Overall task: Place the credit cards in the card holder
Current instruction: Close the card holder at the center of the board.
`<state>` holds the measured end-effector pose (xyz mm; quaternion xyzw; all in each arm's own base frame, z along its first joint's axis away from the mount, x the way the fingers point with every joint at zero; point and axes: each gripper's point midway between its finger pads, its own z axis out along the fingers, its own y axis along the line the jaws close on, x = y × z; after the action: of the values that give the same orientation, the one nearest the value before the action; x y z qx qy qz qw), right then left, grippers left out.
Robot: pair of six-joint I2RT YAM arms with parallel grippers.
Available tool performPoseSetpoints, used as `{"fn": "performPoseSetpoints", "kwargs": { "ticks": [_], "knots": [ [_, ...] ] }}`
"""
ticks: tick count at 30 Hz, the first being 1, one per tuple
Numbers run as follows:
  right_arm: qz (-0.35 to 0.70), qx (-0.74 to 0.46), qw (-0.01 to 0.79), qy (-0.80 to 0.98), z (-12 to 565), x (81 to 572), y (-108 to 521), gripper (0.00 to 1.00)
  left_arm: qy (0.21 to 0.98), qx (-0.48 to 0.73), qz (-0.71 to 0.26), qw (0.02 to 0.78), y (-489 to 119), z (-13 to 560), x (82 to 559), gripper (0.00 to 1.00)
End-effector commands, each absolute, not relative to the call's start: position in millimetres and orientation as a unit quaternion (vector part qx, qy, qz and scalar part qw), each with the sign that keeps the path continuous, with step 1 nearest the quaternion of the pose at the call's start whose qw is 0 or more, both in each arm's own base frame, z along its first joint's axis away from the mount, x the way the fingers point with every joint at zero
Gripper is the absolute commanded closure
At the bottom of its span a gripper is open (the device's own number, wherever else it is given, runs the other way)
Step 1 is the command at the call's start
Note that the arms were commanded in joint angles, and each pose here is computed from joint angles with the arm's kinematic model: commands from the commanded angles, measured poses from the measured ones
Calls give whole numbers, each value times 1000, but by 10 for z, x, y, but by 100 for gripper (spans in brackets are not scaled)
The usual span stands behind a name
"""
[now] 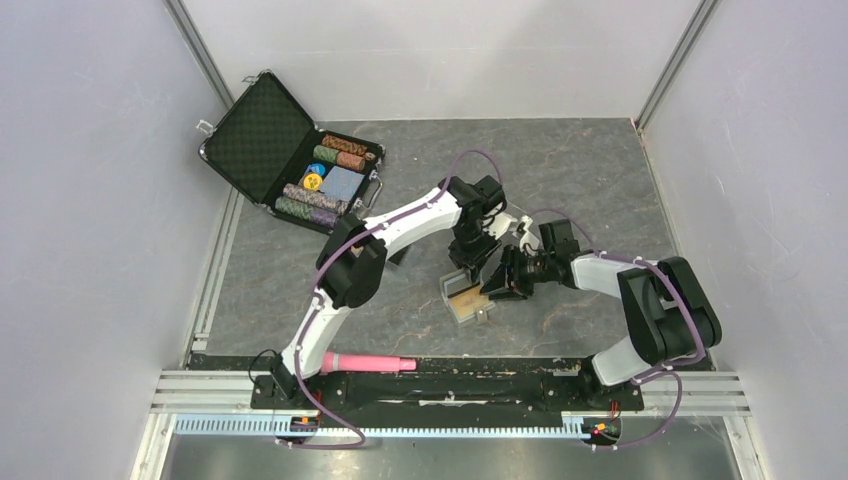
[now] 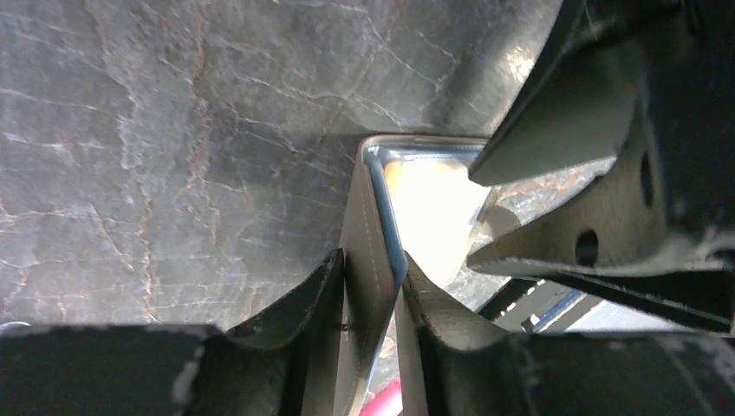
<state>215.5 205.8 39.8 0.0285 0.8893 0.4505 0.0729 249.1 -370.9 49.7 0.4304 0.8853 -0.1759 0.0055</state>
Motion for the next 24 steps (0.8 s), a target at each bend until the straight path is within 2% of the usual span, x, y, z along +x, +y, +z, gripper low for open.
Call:
{"fn": "performPoseSetpoints", "kwargs": {
  "ticks": [1,5,11,16,18,22,24],
  "knots": [
    [467,16,111,877,550,2278,2054,58,881,412,-229,40,-3866,883,2403,70],
    [466,19,115,877,551,2309,2030,63,882,420,-206,61,-3816,919,2489,97],
    [464,38,136,874,612,2494,1925,63,860,476,-157,98,-3734,992,2559,98],
    [462,54,148,873,645,2614,1841,62,832,535,-83,121,-3704,900,2464,88],
    [461,57,150,873,646,2630,1829,62,825,548,-59,125,-3709,854,2420,76],
    [457,62,155,874,644,2635,1803,61,815,564,-43,127,-3746,835,2324,64],
    [455,65,156,874,632,2630,1788,61,811,568,-51,128,-3795,860,2257,61]
  ]
}}
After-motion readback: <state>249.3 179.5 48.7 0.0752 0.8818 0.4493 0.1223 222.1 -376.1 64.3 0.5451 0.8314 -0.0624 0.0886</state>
